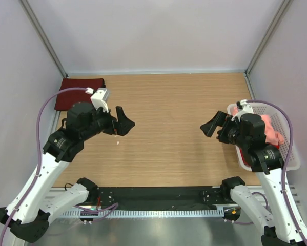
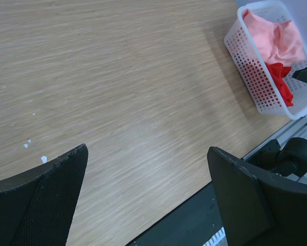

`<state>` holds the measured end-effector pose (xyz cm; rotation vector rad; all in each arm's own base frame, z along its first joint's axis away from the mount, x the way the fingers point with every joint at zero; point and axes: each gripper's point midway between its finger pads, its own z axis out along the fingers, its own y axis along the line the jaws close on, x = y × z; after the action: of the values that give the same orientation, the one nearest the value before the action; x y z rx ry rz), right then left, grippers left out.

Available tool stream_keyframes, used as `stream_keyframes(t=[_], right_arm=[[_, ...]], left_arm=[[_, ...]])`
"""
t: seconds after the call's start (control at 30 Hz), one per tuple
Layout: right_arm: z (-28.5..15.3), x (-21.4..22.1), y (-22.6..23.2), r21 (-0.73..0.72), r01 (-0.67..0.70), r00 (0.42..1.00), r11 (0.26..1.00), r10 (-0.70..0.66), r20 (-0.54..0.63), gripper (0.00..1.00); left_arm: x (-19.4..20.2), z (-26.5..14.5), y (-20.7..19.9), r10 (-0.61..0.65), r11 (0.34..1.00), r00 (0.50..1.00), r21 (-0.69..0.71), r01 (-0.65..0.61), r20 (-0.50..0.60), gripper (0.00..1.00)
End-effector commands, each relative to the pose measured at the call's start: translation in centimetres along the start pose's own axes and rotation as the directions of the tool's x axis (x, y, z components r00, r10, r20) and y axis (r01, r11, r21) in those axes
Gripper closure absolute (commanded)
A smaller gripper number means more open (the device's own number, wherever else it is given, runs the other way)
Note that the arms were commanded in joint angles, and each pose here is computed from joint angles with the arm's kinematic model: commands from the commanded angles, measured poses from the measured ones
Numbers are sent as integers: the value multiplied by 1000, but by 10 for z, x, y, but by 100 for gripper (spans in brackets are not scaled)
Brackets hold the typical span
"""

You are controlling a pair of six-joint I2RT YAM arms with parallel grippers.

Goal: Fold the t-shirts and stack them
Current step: Grab the tshirt from the pile

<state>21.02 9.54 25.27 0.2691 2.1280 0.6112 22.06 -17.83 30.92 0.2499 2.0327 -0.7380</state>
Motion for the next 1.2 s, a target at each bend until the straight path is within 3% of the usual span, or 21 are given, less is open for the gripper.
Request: stream_keyframes(t=[0.0, 0.07, 0.13, 0.23, 0.27, 0.33, 0.37, 0.47, 0.63, 0.7, 0.8, 0.93, 1.1, 1.17], right_arm=[[-16, -24, -1, 53, -7, 996, 999, 2, 91, 0], [-14, -28, -8, 109, -18, 996, 994, 8, 91, 0], [-19, -48, -25, 226, -59, 986, 972, 20, 168, 0], [-23, -63, -57, 435, -97, 979, 895, 6, 206, 0], [-16, -62, -70, 519, -85, 986, 851, -3, 166, 0], [-21, -79, -90, 648, -105, 979, 754, -35, 199, 0], [-33, -90, -111, 751, -128, 970, 648, -77, 231, 0], [-41, -113, -145, 871, -189, 956, 454, -118, 269, 0], [-38, -125, -192, 913, -288, 939, 288, -102, 328, 3], [-36, -120, -216, 916, -316, 939, 247, -61, 340, 6], [-17, -119, -241, 913, -331, 940, 240, -4, 342, 9], [-19, -115, -283, 909, -385, 923, 158, 43, 383, 9], [6, -85, -322, 890, -421, 901, 172, 196, 388, 8], [19, -84, -327, 871, -444, 889, 210, 224, 399, 9]], left_arm=[[2, 0, 8, 40, 999, 999, -22, -39, 23, 0], [5, 4, 17, 40, 998, 999, -58, -39, 26, 0], [15, 10, 26, 42, 996, 999, -84, -41, 9, 0], [27, 16, 43, 40, 987, 999, -153, -42, -13, 0], [29, 17, 46, 39, 986, 999, -164, -42, -17, 0], [33, 19, 54, 37, 979, 999, -199, -41, -21, 0], [35, 20, 54, 34, 980, 999, -197, -38, -24, 0], [36, 23, 52, 35, 982, 999, -184, -40, -34, 0], [39, 24, 51, 42, 983, 998, -174, -51, -52, 0], [42, 25, 52, 42, 983, 997, -173, -52, -60, 0], [44, 26, 54, 43, 982, 997, -180, -54, -67, 0], [46, 27, 55, 41, 981, 996, -184, -54, -73, 0], [47, 30, 63, 41, 973, 996, -225, -59, -83, 0], [48, 31, 64, 39, 971, 995, -231, -58, -87, 0]])
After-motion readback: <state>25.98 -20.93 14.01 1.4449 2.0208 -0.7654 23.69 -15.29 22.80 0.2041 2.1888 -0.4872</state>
